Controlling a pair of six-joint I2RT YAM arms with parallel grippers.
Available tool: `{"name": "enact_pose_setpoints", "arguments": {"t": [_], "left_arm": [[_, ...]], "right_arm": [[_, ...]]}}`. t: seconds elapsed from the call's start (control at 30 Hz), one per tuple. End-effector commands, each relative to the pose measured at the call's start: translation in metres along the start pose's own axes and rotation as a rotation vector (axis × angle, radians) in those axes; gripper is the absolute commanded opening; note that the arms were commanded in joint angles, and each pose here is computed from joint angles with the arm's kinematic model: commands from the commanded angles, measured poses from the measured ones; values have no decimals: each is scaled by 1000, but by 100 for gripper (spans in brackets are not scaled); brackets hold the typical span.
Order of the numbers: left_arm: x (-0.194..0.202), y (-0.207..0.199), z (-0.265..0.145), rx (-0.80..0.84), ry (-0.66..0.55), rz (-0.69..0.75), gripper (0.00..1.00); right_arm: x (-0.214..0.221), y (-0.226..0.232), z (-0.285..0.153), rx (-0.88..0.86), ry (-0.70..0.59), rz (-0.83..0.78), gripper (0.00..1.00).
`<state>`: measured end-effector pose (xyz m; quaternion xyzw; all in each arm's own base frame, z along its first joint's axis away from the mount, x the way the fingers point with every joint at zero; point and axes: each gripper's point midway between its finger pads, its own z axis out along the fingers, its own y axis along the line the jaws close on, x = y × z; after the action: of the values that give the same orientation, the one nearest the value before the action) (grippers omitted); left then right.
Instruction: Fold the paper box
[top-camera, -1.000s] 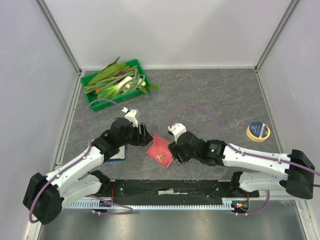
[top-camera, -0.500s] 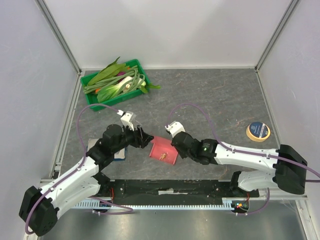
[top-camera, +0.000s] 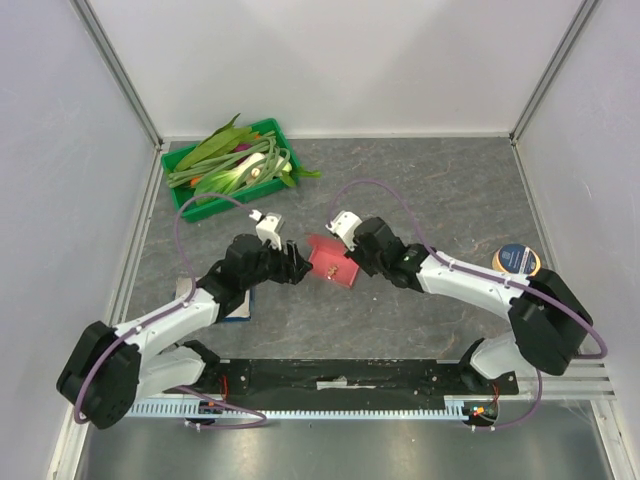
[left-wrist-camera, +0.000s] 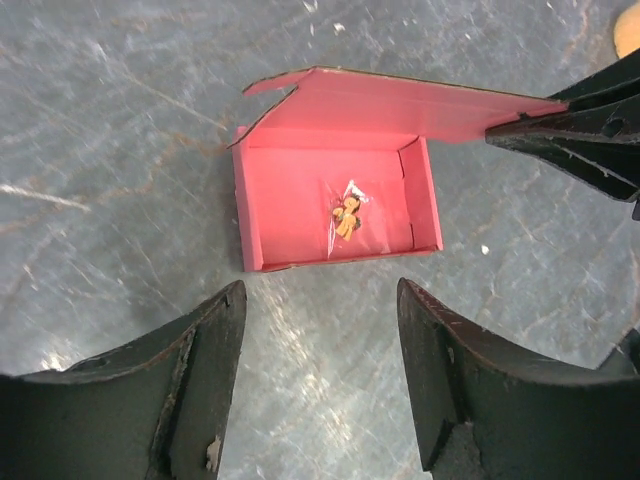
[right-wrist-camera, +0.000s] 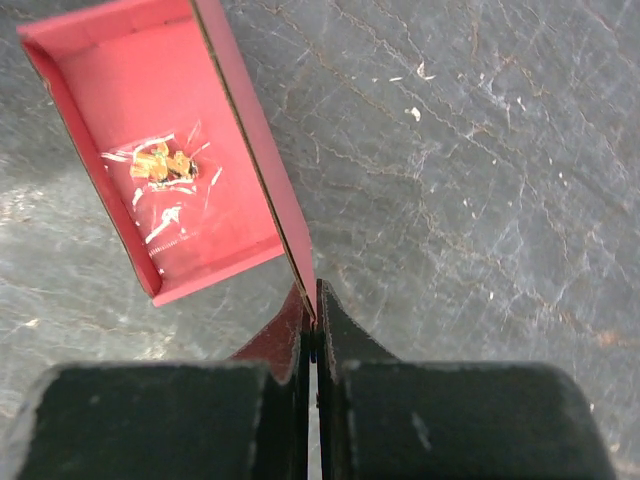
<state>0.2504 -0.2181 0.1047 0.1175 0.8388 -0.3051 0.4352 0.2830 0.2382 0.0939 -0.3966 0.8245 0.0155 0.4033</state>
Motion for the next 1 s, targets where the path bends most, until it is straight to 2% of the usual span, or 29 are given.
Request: {"name": "enact_pose_setpoints", "arguments": {"t": [0.0,0.03,0.13,0.27,0.3,0.47,0.5,0.53,0.6,0.63,0.9,0.97], "left_arm": [[-45,4,10,-2,-87,97,68],[-48,5,11,4,-95,99,73],[-54,19,19,-2,-74,99,81],[-74,19,32,79,-93,106,82],[-73,14,32,143,-81,116,80],[-73,6,47,238,-54,182,65],[-73,5,48,249,-56,191,61],[-72,4,49,261,-50,193,53],[-68,0,50,290,-36,195,48],[-66,0,50,295,-30,193,43],[-55,4,53,250,-26,182,27],[-53,4,53,238,-22,184,27]], "right_arm": [[-22,-4,13,-160,-85,-105,0],[-20,-11,15,-153,-76,-102,0],[-25,-13,16,-186,-82,-115,0],[-30,-15,14,-227,-107,-110,0],[-32,-12,14,-242,-114,-110,0],[-31,-15,17,-250,-102,-104,0],[-31,-15,18,-251,-102,-101,0],[-30,-16,19,-250,-100,-99,0],[-31,-16,20,-252,-100,-93,0],[-31,-15,21,-250,-96,-94,0],[-36,-20,27,-221,-96,-47,0],[-39,-22,27,-211,-102,-42,0]]}}
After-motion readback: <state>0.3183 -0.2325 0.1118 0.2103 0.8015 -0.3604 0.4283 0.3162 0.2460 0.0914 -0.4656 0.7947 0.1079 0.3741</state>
